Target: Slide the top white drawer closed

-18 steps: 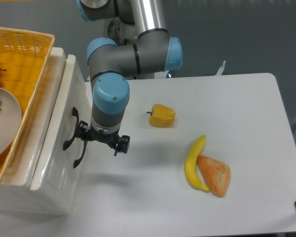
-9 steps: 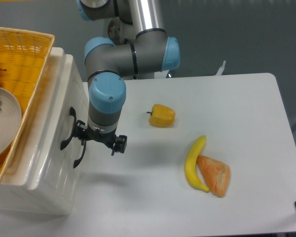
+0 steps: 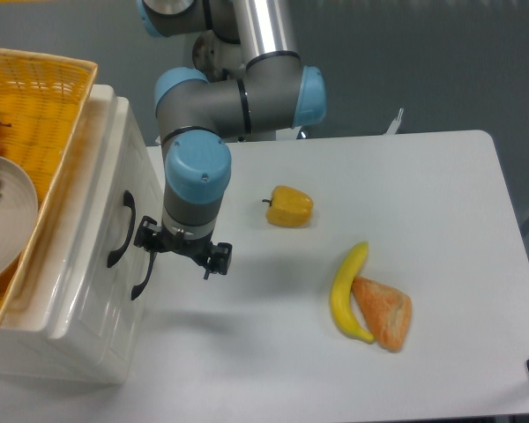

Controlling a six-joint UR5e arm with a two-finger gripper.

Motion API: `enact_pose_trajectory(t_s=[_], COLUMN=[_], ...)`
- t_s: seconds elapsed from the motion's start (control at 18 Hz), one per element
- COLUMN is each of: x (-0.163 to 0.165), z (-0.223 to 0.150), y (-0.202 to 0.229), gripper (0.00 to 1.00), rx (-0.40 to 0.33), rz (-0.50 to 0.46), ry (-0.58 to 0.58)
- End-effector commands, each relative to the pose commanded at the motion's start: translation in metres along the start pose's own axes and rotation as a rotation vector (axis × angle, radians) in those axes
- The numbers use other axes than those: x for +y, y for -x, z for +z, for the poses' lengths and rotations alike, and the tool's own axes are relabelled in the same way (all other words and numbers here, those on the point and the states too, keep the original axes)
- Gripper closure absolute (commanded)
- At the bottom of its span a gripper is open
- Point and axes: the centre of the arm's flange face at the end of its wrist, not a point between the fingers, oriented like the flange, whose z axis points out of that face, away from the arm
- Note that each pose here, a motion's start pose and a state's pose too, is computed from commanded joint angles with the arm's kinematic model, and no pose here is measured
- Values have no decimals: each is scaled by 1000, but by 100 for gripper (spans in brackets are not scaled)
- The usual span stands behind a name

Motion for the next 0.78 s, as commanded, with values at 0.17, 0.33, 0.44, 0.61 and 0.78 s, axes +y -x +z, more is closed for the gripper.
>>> enact_pose_trajectory(t_s=[0.17, 0.33, 0.44, 0.61, 0.78], x=[5, 8, 9, 11, 15], z=[-6, -12, -12, -14, -17], y=[15, 26, 34, 48, 56], gripper=[0, 0, 0, 0, 0], rx=[-17, -24, -30, -129, -184], rz=[28, 101, 113, 192, 303], ry=[-2, -8, -8, 63, 115])
